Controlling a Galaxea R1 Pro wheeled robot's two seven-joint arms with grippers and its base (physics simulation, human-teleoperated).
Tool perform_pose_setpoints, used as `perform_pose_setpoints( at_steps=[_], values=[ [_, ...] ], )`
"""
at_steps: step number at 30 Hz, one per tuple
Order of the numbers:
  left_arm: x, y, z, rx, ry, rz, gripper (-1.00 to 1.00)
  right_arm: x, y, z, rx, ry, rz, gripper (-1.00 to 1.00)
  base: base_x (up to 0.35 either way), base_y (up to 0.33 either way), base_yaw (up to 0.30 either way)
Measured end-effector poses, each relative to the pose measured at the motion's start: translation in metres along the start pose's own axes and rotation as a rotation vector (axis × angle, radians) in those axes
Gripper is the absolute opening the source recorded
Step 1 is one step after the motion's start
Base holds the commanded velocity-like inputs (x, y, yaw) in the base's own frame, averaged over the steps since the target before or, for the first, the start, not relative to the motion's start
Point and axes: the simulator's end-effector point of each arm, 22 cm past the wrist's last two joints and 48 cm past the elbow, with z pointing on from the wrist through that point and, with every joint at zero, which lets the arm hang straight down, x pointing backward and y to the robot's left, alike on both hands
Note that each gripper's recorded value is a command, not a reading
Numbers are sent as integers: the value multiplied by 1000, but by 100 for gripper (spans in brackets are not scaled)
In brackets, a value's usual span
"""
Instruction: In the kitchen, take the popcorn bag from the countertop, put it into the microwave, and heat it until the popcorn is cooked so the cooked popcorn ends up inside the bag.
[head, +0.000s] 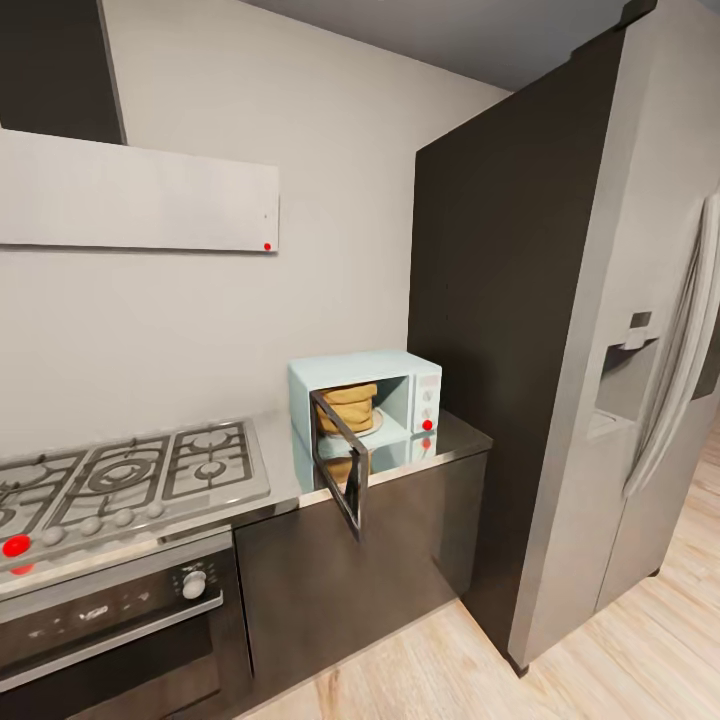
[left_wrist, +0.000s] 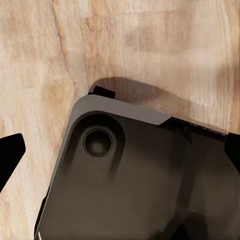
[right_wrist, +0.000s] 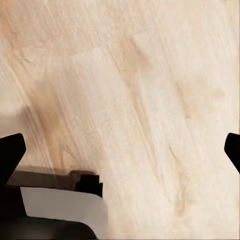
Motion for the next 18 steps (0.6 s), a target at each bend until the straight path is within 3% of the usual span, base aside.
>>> perform_pose_setpoints(
  at_steps=[3,8,18],
  values=[
    [0,0,0,0,0,0,100,54,8,-2,-12,71,-1,100,0,0,0],
    [0,0,0,0,1,0,100,102,18,-8,-30,211,5,100,0,0,0],
    [5,3,0,-6,14,0,100,114,20,-9,-34,248,5,100,0,0,0]
  ],
)
